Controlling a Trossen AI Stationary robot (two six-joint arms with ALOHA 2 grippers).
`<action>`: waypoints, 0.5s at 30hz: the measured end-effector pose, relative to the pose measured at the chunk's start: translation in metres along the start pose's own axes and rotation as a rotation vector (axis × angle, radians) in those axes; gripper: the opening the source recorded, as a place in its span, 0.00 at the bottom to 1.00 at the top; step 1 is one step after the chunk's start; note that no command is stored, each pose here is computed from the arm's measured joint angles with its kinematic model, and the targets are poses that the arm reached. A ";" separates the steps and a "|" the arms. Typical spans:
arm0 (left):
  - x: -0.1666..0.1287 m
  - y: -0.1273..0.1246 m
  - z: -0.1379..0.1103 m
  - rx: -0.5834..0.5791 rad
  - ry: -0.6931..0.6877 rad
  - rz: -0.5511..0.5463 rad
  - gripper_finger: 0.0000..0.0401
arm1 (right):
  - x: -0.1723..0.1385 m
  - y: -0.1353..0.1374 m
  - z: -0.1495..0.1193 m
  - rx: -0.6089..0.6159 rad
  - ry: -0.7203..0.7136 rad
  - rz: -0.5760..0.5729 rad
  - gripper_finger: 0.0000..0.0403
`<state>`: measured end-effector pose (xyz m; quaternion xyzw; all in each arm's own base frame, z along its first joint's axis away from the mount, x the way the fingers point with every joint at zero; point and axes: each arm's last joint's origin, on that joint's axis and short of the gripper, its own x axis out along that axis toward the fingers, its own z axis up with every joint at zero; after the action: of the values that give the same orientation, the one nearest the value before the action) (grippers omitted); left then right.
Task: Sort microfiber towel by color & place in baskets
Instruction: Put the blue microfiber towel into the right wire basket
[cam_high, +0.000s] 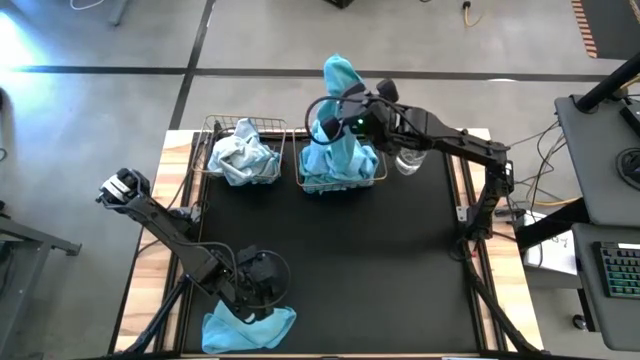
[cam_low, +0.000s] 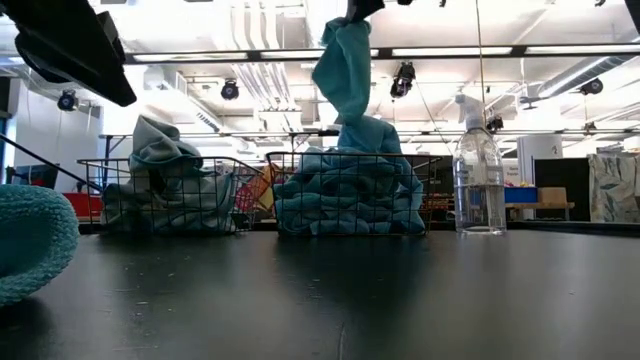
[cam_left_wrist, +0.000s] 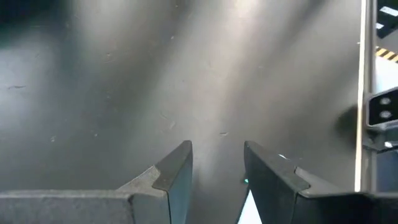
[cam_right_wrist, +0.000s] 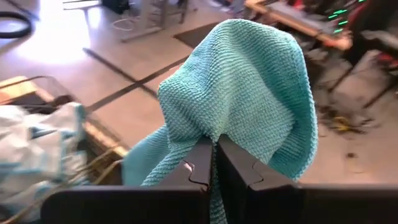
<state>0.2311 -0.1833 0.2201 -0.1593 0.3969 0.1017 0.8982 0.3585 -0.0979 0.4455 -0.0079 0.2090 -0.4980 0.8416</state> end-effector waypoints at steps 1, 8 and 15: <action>0.001 0.000 0.000 0.004 -0.005 0.006 0.32 | 0.001 0.000 0.000 0.007 0.005 0.024 0.03; 0.011 -0.003 -0.007 0.041 0.027 0.024 0.32 | 0.003 0.000 -0.001 0.022 0.030 0.123 0.07; 0.014 -0.003 -0.009 0.046 0.037 0.028 0.32 | 0.004 0.002 -0.002 0.018 0.042 0.166 0.23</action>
<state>0.2353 -0.1888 0.2044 -0.1347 0.4181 0.1022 0.8925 0.3614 -0.0998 0.4417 0.0275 0.2221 -0.4286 0.8754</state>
